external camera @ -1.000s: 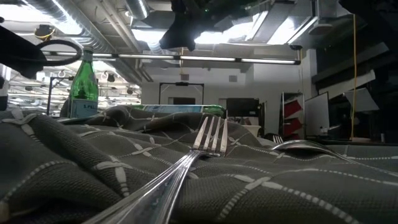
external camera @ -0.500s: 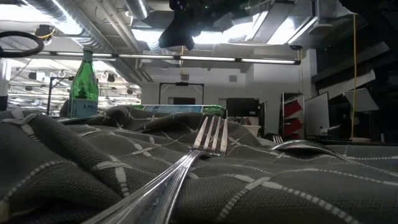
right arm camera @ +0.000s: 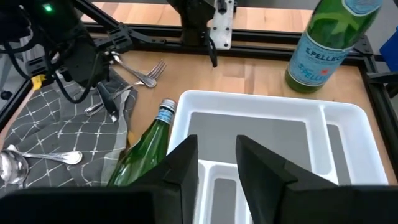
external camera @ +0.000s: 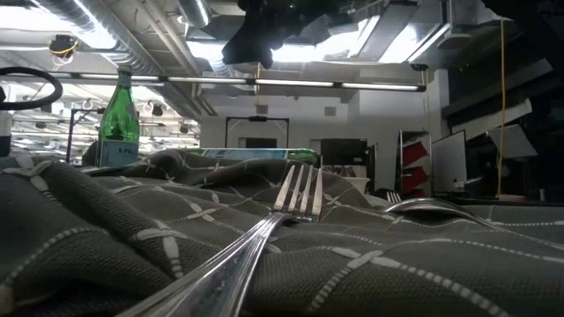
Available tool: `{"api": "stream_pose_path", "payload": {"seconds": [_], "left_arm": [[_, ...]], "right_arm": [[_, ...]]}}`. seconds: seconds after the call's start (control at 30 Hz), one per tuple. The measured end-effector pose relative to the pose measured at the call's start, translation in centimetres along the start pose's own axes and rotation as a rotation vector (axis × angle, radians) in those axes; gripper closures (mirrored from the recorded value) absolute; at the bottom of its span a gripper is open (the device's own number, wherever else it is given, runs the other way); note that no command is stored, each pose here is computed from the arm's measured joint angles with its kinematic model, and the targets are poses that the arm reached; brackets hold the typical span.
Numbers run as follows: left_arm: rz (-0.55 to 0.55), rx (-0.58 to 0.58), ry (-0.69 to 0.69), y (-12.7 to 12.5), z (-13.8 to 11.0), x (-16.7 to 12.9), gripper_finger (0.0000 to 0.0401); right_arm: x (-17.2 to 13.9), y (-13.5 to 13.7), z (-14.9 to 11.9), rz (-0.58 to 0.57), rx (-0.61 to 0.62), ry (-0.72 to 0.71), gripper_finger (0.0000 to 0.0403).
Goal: Sort silverware
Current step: Put the silver table knife into the silverware tray
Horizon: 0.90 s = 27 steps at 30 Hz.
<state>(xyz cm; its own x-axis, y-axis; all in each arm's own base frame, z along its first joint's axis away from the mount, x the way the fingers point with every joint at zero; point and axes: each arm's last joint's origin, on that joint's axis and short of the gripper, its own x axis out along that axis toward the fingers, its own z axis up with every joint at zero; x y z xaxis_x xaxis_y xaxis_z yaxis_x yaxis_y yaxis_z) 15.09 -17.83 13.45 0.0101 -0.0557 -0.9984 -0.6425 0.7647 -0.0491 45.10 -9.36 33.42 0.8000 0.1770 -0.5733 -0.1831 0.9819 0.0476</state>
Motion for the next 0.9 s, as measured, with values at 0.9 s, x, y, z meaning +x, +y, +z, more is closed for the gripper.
{"api": "stream_pose_path", "payload": {"seconds": [0.9], "left_arm": [[-0.122,0.085,-0.024,0.2,0.0,-2.9,0.0374]], "right_arm": [[-3.9,2.2,5.5,-0.015,-0.088,-0.185,0.029]]}}
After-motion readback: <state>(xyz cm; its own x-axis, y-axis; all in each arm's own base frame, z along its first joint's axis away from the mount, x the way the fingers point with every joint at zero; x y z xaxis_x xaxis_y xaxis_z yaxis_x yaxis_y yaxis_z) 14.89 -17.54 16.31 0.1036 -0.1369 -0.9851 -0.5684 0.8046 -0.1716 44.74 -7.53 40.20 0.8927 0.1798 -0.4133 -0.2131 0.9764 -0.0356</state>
